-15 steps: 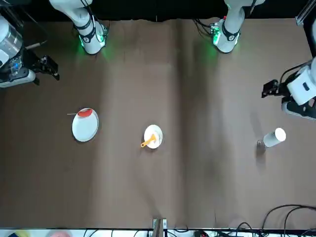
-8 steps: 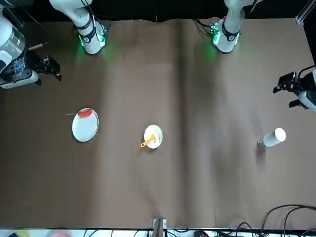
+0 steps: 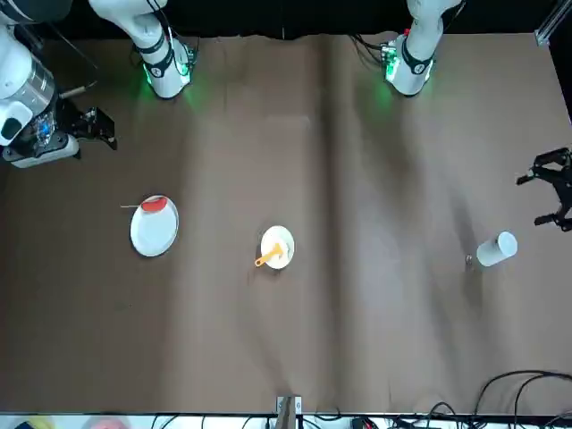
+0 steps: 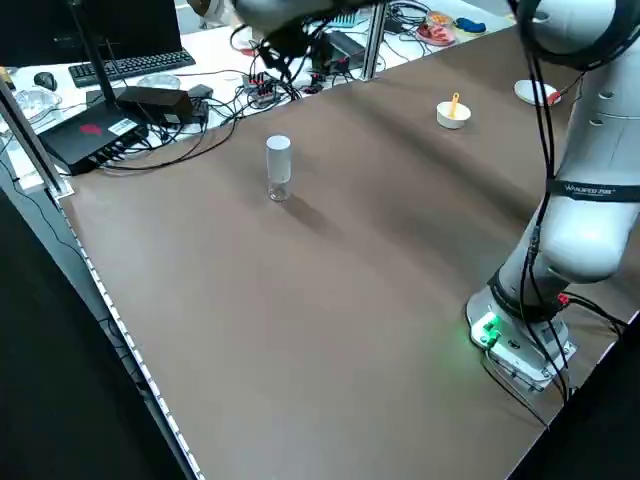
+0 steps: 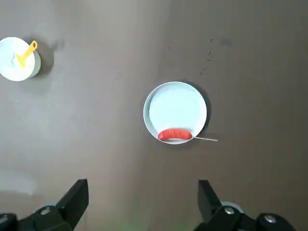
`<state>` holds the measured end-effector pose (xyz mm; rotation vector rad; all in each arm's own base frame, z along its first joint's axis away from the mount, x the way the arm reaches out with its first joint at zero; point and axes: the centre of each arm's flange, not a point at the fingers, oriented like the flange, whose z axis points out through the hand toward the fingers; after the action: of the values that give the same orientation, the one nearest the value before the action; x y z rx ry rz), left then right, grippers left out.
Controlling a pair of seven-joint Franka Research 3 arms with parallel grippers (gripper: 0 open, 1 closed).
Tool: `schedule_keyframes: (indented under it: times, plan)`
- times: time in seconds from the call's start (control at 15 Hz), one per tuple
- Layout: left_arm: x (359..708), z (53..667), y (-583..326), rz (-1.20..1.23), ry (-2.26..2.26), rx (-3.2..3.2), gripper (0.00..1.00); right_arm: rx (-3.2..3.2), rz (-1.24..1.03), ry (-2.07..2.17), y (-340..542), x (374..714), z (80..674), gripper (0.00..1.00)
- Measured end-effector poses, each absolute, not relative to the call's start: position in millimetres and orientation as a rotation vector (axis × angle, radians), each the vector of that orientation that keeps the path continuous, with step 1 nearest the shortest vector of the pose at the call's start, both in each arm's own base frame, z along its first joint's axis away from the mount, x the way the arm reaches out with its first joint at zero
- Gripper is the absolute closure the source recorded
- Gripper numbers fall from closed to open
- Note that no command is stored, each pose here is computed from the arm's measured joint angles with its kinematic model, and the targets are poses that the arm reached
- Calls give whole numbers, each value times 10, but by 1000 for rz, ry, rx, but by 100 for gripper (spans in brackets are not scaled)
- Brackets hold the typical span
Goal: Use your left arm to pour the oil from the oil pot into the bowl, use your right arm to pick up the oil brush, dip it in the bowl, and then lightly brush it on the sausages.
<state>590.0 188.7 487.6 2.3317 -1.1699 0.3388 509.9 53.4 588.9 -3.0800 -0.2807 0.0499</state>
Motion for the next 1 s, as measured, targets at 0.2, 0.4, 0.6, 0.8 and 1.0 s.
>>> schedule_keyframes:
  times: [0.2,0.4,0.6,0.8,1.0]
  plan:
    - [5878,4613,2287,512,-1219,2206,0,-3081,54,-250,431,5106,5887,0]
    - [5834,4135,2750,742,-1235,2058,0,-3081,71,-243,405,5095,5876,0]
    - [5721,3591,3096,834,-1234,1973,0,-3081,76,-244,408,5091,5873,0]
    - [5694,3128,3273,1005,-1244,1874,0,-3081,74,-243,404,5093,5874,0]
    - [5659,2796,3366,1072,-1210,1841,0,-3081,61,-242,403,5102,5882,0]
